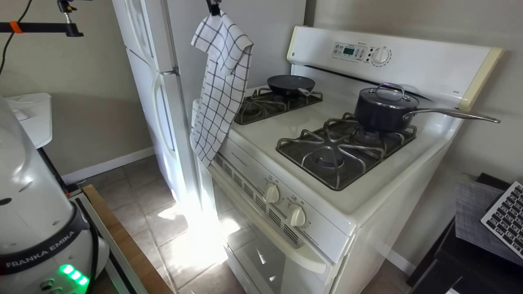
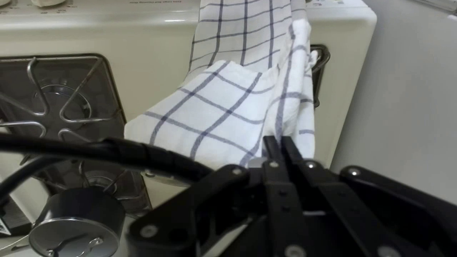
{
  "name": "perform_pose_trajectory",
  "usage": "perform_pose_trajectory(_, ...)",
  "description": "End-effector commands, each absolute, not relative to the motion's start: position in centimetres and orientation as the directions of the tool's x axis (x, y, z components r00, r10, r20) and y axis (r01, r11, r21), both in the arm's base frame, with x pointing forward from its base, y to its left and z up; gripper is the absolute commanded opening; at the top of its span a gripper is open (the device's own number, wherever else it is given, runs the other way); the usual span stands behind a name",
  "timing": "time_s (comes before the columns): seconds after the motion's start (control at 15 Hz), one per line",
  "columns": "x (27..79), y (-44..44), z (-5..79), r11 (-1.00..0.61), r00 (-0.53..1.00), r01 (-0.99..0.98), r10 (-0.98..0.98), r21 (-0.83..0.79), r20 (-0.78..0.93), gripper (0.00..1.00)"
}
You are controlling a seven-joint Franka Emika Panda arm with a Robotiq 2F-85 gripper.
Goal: Put the towel on the oven door handle
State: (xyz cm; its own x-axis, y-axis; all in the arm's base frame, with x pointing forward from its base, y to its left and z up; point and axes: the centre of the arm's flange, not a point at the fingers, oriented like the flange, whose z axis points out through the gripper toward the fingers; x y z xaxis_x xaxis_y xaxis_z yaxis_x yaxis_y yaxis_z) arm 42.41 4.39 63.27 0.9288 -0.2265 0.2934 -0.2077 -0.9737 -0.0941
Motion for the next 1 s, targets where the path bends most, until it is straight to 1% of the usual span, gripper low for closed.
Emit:
perform_pose_trajectory(0.0, 41.2, 2.4, 64.6, -0.973, 0.918, -0.194, -0.226, -0.128, 0.327, 0.01)
perform_pose_trajectory(0.47, 40.4, -0.4, 64.8, -0.967, 0.902, -0.235, -0.256, -0.101, 0.347, 0.01)
perform_pose_trajectory(0.93, 40.1, -2.2, 61.1, -0.967, 0.92, -0.253, -0.253, -0.039, 0.298, 0.01)
